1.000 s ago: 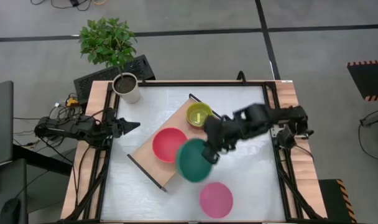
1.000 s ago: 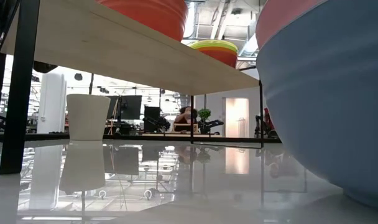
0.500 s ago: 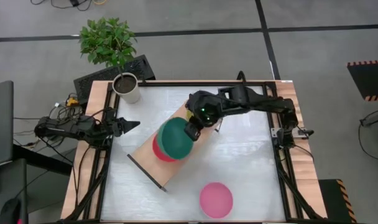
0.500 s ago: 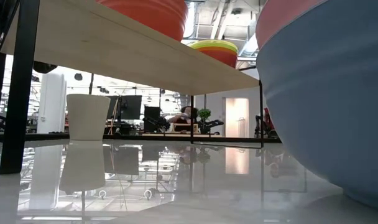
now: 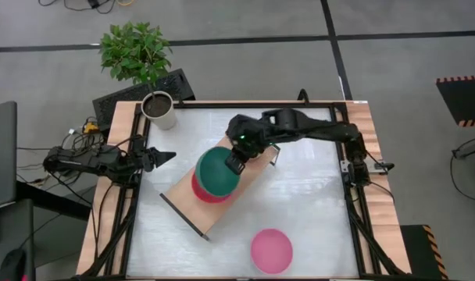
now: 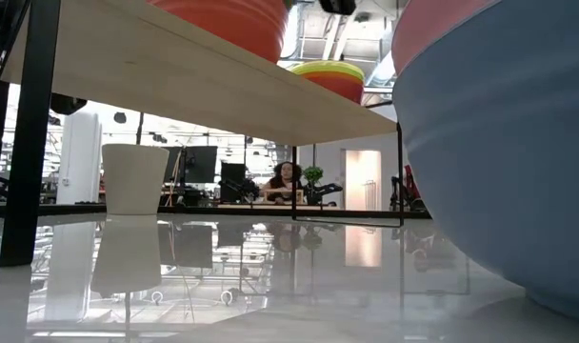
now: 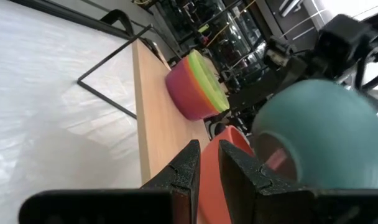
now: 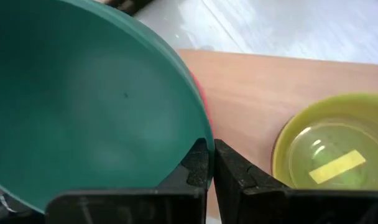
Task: Place and stack bowls onto a shelf
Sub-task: Stack the green bowl on top of the red bowl into the shelf
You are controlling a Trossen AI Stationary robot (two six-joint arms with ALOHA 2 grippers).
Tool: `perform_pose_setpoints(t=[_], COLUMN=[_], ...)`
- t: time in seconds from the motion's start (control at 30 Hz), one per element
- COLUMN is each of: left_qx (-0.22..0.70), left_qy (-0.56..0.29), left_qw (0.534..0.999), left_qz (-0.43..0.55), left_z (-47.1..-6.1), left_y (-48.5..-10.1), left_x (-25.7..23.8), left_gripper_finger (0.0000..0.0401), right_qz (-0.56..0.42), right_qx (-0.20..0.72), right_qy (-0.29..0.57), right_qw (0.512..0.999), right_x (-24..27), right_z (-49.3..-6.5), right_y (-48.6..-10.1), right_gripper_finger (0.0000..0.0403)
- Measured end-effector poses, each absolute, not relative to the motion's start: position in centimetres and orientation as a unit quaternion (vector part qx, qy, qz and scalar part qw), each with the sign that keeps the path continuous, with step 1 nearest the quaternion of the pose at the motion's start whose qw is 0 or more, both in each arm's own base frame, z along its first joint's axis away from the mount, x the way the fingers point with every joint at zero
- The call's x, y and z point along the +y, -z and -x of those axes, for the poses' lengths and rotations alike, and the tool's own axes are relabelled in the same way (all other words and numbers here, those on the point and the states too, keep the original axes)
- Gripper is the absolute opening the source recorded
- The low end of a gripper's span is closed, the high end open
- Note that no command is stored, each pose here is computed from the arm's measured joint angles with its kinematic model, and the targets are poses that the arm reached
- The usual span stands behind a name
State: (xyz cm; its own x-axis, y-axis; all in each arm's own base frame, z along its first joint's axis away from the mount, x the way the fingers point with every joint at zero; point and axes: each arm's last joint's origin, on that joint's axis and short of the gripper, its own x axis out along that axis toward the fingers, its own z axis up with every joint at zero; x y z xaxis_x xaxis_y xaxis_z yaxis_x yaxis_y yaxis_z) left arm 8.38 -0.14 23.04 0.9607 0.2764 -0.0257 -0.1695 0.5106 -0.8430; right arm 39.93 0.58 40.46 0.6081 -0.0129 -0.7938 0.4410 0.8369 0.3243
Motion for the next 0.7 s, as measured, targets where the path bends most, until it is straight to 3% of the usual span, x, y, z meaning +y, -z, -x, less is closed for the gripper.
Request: perform_pose_setpoints(t=[0.3,0.7], left_qx=[-0.058,-0.06], left_qy=[-0.131,-0.135], left_qw=[0.867,0.866], left_qz=[0.478,0.478], left_z=[-8.38,-8.37], left_y=[-23.04,-23.04], left_x=[-0.12,-0.1], left_gripper_finger=[0.0043,0.0043], right_qz=[-0.239,-0.239], right_qx=[0.427,0.429], right_qy=[0.121,0.104], right_qw=[0.864,0.865], right_x=[0.64,-0.05], right_z=[-40.64,-40.69], right_y=[-39.83,-39.87], right_gripper_finger=[0.005,0.014])
